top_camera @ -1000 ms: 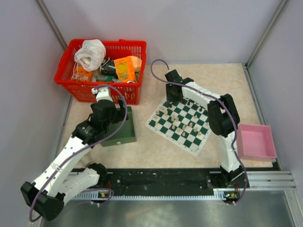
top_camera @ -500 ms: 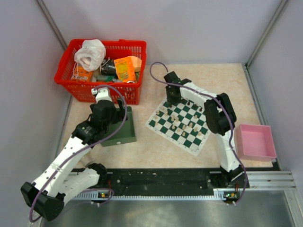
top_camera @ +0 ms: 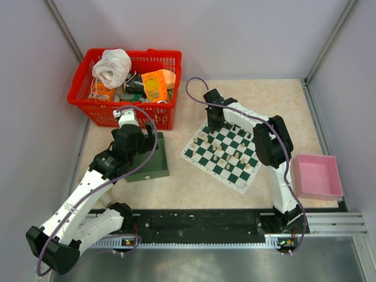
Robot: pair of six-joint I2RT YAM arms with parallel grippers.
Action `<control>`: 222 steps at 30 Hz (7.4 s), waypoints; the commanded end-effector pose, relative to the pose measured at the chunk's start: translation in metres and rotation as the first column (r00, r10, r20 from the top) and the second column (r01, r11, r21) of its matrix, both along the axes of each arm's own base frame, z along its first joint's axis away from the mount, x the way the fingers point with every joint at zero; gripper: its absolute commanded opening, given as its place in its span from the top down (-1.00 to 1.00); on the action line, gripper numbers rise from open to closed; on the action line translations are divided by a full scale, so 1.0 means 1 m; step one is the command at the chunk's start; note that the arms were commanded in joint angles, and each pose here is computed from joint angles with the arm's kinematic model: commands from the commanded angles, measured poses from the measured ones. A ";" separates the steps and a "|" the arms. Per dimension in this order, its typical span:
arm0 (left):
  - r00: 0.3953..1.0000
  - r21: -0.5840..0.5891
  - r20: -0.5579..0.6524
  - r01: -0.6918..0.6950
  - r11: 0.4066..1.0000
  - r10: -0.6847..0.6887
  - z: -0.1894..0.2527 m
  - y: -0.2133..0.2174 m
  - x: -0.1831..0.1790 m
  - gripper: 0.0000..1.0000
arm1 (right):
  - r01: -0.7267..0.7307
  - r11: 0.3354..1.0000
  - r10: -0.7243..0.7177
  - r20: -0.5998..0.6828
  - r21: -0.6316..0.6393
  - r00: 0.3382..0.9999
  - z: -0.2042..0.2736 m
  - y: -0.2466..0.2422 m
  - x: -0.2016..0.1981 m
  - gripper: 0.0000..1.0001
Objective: Set up the chess pieces on the board
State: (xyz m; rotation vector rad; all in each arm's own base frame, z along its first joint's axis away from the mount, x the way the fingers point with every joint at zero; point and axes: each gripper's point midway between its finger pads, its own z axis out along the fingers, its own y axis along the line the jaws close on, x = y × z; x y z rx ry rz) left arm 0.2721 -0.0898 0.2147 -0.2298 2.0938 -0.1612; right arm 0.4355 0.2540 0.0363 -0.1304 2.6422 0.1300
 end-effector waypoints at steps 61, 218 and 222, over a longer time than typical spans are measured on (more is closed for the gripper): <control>1.000 -0.017 0.022 -0.002 1.000 0.002 0.003 0.000 0.005 -0.97 | 0.082 0.996 -0.085 0.115 0.028 0.990 0.056 -0.033 0.033 0.67; 0.999 -0.117 0.054 0.011 0.993 -0.004 0.012 -0.005 0.003 -0.97 | 0.410 0.908 -0.412 0.013 0.083 0.911 0.039 -0.196 -0.134 0.07; 0.998 -0.122 0.064 -0.012 0.993 0.020 0.013 -0.002 0.005 -0.97 | 0.339 0.925 -0.352 0.051 0.174 0.934 0.064 -0.180 -0.128 0.08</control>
